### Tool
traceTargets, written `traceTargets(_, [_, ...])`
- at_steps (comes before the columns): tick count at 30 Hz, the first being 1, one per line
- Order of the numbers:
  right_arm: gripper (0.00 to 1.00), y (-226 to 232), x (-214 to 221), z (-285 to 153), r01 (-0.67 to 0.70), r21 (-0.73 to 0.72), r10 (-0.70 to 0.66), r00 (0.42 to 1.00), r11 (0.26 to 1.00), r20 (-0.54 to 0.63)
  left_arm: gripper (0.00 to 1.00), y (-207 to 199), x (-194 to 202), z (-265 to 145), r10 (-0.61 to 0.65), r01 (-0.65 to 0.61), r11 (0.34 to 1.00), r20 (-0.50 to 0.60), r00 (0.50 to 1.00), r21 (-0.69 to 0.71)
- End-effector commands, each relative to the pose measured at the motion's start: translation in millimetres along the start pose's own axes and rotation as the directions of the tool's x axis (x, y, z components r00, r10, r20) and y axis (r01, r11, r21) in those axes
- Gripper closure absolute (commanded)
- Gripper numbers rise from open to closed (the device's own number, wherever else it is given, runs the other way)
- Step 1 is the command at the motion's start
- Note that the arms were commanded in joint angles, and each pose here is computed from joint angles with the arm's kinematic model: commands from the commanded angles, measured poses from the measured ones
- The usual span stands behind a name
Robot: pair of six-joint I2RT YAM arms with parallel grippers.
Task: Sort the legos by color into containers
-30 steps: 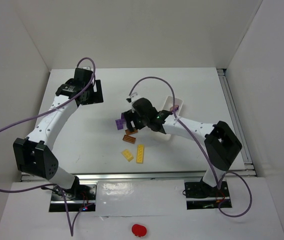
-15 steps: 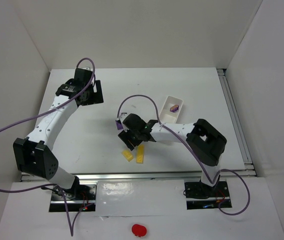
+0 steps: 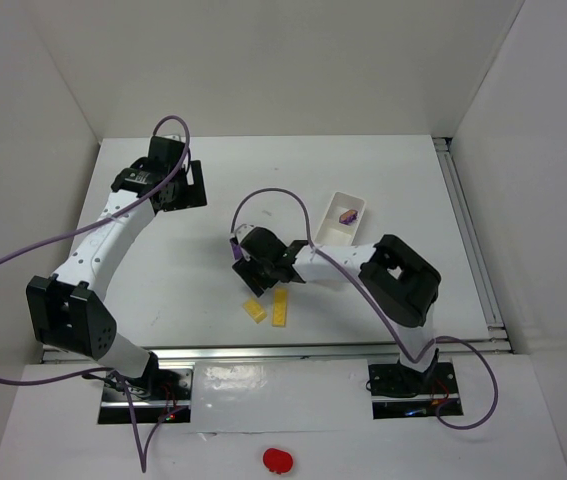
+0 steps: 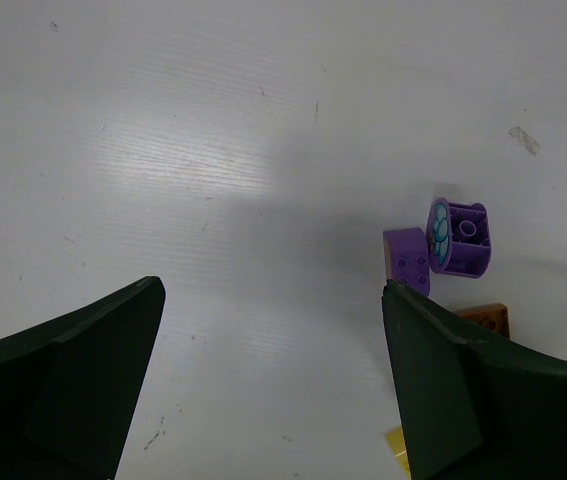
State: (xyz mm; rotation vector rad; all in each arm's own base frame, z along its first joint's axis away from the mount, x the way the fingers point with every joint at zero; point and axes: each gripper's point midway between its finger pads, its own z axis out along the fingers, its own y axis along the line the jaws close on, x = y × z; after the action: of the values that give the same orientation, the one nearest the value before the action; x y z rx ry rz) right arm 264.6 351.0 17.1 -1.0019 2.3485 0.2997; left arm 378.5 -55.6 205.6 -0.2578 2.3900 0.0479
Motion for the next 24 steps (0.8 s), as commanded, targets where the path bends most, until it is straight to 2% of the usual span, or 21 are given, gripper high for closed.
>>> traceTargets(1, [0.28, -4, 5, 18, 0.03, 0.04, -0.029, 0.999, 0.999, -0.014, 0.0, -2, -14, -12, -0.004, 0.003, 1.0, 0.044, 0.999, 0.013])
traceTargets(5, [0.48, 4, -11, 15, 0.044, 0.02, -0.045, 0.999, 0.999, 0.019, 0.0, -2, -17, -14, -0.006, 0.006, 1.0, 0.052, 0.999, 0.016])
traceTargets(6, [0.58, 5, -16, 10, 0.049, 0.03, -0.05, 0.998, 0.998, 0.037, 0.0, -2, -17, -14, -0.006, 0.006, 1.0, 0.052, 0.999, 0.016])
traceTargets(8, [0.63, 2, -30, -6, 0.052, 0.044, -0.055, 0.996, 0.998, 0.076, 0.0, -3, -16, -11, -0.004, 0.003, 1.0, 0.044, 0.999, 0.013])
traceTargets(10, [0.63, 0, -50, -31, 0.051, 0.048, -0.058, 0.987, 0.998, 0.147, 0.0, -2, -16, -11, 0.005, -0.006, 1.0, 0.044, 0.999, 0.012])
traceTargets(15, [0.63, -25, -63, -78, -0.002, 0.155, -0.036, 0.969, 0.988, 0.243, 0.0, -4, -21, -11, 0.003, -0.004, 1.0, 0.051, 0.999, 0.015])
traceTargets(18, [0.63, -49, -57, -99, -0.094, 0.23, 0.028, 0.961, 0.969, 0.274, 0.0, -6, -20, -11, 0.003, -0.004, 1.0, 0.048, 0.999, 0.024])
traceTargets(20, [0.63, -75, -52, -117, -0.202, 0.276, 0.11, 0.943, 0.94, 0.314, 0.0, -9, -19, -11, 0.004, -0.005, 0.999, 0.041, 0.999, 0.044])
traceTargets(21, [0.63, -84, -38, -114, -0.235, 0.282, 0.142, 0.938, 0.93, 0.316, 0.0, -11, -18, -11, 0.004, -0.006, 0.999, 0.038, 0.999, 0.053])
traceTargets(22, [0.63, -104, -29, -122, -0.324, 0.312, 0.211, 0.915, 0.893, 0.344, 0.0, -12, -17, -9, 0.004, -0.006, 0.998, 0.035, 0.999, 0.061])
traceTargets(24, [0.63, -125, -23, -128, -0.402, 0.325, 0.274, 0.886, 0.856, 0.374, 0.0, -14, -16, -10, 0.004, -0.006, 0.997, 0.031, 1.0, 0.073])
